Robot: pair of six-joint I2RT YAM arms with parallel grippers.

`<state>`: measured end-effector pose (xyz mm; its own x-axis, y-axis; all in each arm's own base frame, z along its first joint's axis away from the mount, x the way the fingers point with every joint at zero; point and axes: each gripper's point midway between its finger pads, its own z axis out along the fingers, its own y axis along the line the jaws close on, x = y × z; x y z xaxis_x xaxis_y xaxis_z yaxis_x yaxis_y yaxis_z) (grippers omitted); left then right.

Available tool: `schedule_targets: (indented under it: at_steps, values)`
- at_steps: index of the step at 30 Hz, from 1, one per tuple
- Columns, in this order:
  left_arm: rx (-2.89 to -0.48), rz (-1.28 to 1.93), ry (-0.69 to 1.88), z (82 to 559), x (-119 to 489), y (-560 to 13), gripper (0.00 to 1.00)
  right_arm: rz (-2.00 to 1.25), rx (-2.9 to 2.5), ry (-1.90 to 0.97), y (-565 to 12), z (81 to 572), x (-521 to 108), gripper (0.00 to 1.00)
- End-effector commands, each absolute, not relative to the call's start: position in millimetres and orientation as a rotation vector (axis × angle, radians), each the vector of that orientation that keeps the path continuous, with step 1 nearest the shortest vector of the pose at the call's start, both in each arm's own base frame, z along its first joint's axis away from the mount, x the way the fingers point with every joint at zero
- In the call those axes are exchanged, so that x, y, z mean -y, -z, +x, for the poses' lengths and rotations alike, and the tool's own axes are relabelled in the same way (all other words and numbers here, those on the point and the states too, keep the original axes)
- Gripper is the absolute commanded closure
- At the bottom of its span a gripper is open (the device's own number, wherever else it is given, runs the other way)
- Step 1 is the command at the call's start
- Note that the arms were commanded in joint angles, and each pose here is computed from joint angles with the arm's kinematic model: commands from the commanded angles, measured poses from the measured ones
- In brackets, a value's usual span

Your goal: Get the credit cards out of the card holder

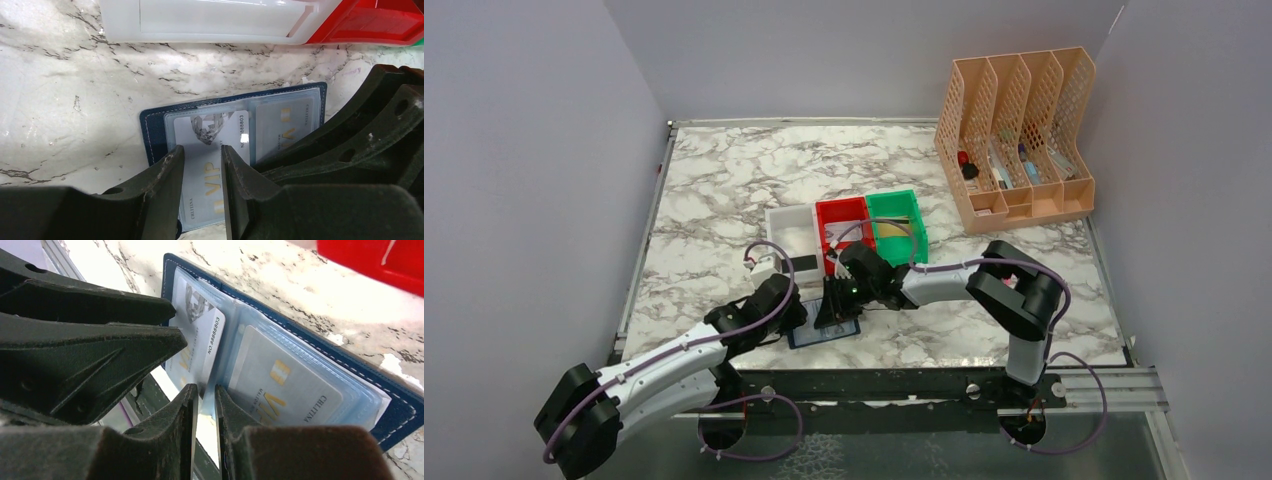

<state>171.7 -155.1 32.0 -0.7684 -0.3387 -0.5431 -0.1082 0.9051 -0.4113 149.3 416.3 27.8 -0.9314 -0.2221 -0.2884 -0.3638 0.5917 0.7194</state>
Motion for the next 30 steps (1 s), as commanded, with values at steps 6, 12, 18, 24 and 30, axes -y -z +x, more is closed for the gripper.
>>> schedule_targets:
  at_steps: [6,12,18,24,30]
  values:
    - [-2.463,-0.325,0.458,164.3,151.0,-22.3,0.66,-0.486,-2.643,-1.410,-33.5,141.2,-424.5,0.83]
    - [-2.434,-0.328,0.464,167.6,149.9,-27.6,0.66,-0.458,-2.635,-1.343,-34.8,145.5,-415.3,0.95]
    - [-2.424,-0.319,0.459,169.9,150.1,-30.4,0.66,-0.421,-2.662,-1.347,-29.1,142.0,-400.6,0.96]
    - [-2.379,-0.273,0.513,177.2,159.5,-47.6,0.64,-0.369,-2.664,-1.409,-30.3,140.0,-392.6,0.96]
    - [-2.304,-0.162,0.654,185.9,184.4,-74.7,0.54,-0.236,-2.667,-1.283,-24.7,147.6,-370.3,0.96]
